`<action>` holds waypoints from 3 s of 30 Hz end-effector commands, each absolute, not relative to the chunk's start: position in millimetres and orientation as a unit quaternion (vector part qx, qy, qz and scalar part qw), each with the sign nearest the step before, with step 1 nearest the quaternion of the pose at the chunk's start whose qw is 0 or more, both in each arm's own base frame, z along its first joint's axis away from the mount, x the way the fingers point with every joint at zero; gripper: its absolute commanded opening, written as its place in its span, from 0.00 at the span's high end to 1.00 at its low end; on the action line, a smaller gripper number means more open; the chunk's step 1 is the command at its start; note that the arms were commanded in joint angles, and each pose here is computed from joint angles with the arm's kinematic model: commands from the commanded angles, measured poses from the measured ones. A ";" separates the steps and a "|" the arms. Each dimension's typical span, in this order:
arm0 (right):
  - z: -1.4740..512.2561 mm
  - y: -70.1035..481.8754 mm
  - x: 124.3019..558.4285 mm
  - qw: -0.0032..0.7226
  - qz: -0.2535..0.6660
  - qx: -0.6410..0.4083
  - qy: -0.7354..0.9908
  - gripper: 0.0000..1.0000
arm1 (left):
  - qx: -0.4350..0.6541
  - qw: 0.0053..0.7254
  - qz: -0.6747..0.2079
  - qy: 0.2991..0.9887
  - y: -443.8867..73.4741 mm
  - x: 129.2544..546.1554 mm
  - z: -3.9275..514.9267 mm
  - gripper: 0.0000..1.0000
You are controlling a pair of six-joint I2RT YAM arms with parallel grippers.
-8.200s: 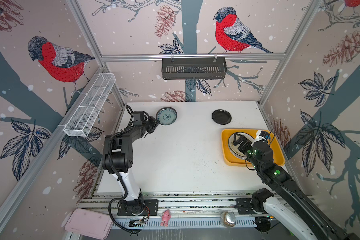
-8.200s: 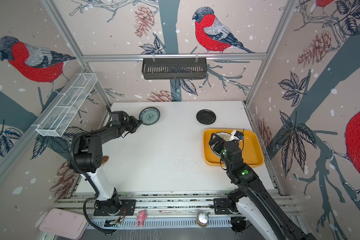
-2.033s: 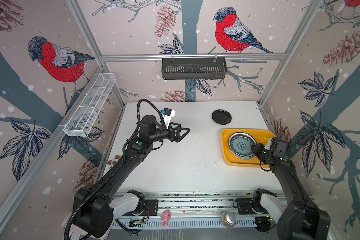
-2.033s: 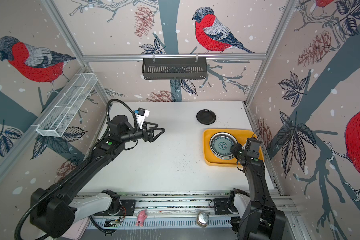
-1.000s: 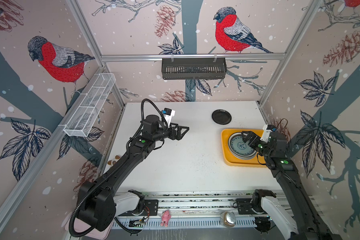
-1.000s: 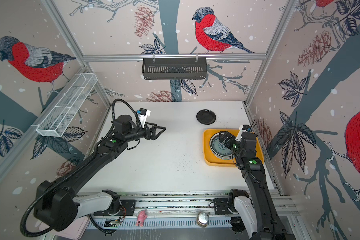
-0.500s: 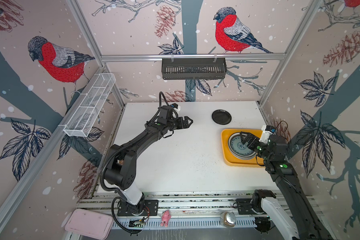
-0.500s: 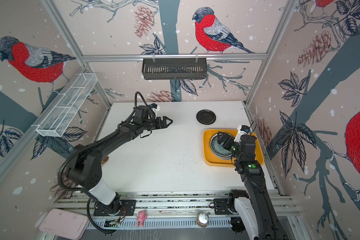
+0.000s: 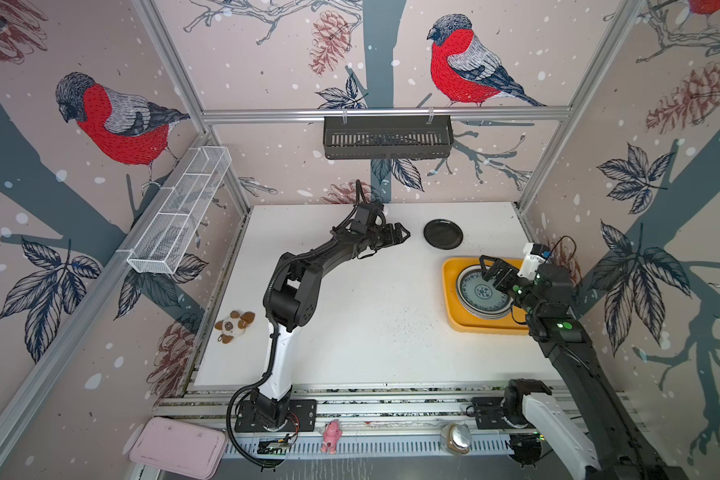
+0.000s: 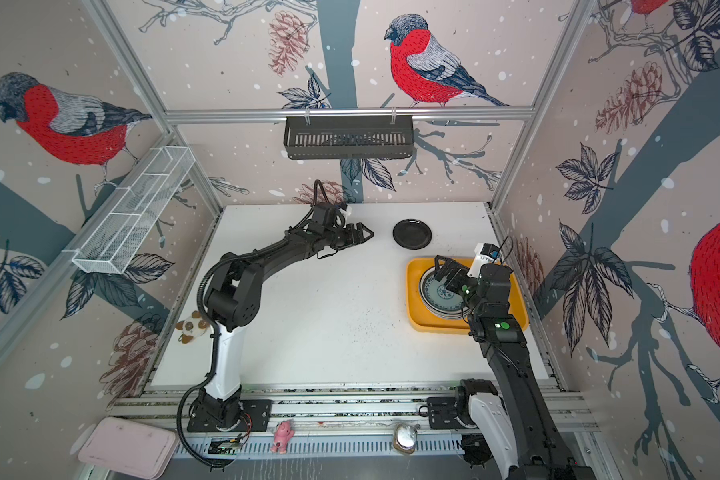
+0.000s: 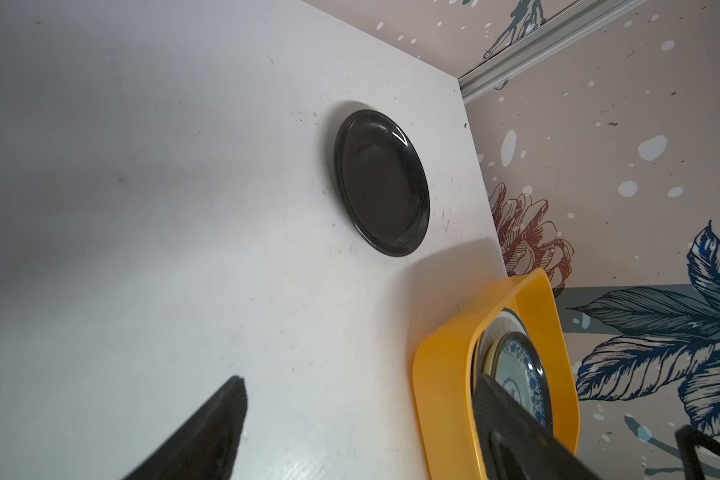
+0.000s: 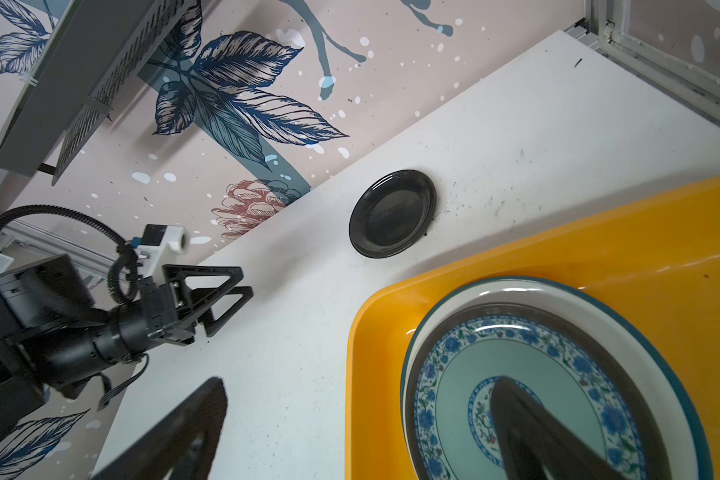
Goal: Place the plates into the plastic bin on the countertop
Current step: 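Raise the right gripper from the bin while the left gripper moves toward the black plate, then grasp the black plate rim with the left gripper and tilt it upright, then carry the black plate toward the bin with the left gripper while the right gripper approaches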
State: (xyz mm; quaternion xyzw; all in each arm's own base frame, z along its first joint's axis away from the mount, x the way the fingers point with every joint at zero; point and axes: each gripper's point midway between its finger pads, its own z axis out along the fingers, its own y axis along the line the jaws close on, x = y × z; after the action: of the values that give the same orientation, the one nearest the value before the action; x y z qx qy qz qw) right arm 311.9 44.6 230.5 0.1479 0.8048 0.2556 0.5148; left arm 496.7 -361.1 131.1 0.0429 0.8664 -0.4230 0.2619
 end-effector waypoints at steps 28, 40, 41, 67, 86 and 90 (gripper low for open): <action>251.0 49.6 308.7 0.523 0.250 0.152 0.801 0.01 | -0.102 0.309 -0.493 0.807 -451.8 555.7 55.7 0.25; 253.2 48.2 306.6 0.523 0.248 0.156 0.801 0.00 | -0.167 0.285 -0.431 0.840 -462.1 557.7 -2.2 0.41; 254.2 47.8 305.9 0.525 0.247 0.156 0.800 0.00 | -0.174 0.285 -0.424 0.842 -460.0 558.1 -4.9 0.43; 249.8 35.3 302.9 0.529 0.220 0.181 0.799 0.00 | -0.156 0.280 -0.395 0.861 -463.5 556.9 -11.8 0.94; 234.2 39.1 308.6 0.519 0.222 0.174 0.807 0.00 | -0.165 0.351 -0.475 0.790 -394.4 560.3 113.3 1.00; 238.9 44.3 311.9 0.525 0.231 0.160 0.803 0.00 | -0.142 0.351 -0.482 0.790 -377.2 550.0 141.2 1.00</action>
State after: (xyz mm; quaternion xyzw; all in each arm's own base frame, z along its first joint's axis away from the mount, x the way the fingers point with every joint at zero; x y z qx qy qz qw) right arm 306.7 39.1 225.2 0.1801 0.8153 0.2204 0.5042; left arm 551.4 -375.8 94.4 -0.1818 0.8170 -0.4422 0.3223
